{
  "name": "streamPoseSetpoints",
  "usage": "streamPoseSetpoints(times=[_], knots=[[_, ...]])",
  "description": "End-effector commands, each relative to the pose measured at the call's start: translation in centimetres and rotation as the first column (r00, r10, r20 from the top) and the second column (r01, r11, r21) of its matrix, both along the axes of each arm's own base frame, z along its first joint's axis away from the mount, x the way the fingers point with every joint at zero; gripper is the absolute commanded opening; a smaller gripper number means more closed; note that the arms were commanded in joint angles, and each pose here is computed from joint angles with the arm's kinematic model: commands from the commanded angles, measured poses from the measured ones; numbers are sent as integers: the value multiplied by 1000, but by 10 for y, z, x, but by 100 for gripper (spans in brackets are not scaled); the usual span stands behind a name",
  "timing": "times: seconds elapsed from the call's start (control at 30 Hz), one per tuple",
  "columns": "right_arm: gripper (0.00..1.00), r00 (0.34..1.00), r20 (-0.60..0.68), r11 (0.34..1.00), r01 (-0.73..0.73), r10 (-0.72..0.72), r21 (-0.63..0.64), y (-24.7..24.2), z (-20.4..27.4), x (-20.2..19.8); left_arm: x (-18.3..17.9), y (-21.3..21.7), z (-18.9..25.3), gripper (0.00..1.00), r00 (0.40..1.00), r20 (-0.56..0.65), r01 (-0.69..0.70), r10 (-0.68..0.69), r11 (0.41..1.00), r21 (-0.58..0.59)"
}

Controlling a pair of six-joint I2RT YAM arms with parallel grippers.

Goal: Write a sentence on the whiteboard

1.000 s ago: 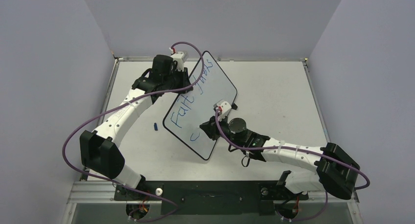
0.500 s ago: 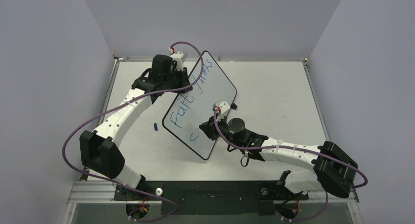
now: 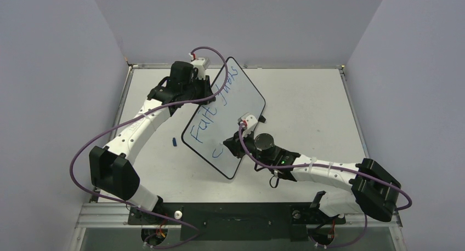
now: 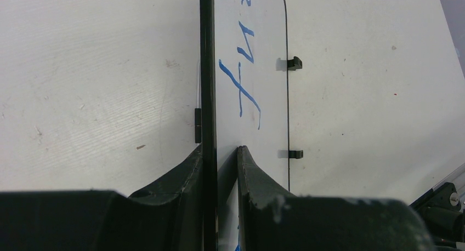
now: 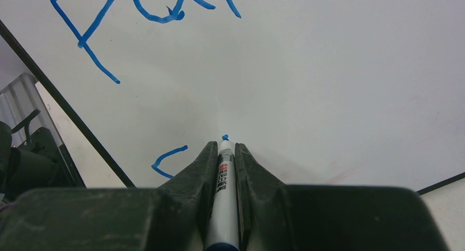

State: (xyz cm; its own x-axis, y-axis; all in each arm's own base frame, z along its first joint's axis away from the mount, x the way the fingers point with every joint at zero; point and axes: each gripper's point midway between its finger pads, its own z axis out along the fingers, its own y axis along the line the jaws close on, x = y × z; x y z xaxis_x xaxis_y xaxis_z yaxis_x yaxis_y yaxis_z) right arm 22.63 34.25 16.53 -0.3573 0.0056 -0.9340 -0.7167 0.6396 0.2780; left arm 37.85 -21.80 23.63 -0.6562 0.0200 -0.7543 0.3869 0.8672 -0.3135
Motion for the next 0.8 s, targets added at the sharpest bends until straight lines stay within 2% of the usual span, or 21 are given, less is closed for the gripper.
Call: streamPoseSetpoints(times=[0.0, 0.43, 0.77], knots=[[0, 1000, -22, 1000, -1, 1, -20, -2, -11, -5, 30, 28, 24, 0, 983, 168, -86, 68, 991, 105], [0, 997, -30, 995, 69, -71, -67, -13, -22, 3, 29, 28, 25, 0, 983, 171, -87, 68, 991, 103], [0, 994, -17, 992, 110, -111, -67, -14, -12, 14, 29, 28, 27, 0, 982, 175, -86, 67, 991, 101]])
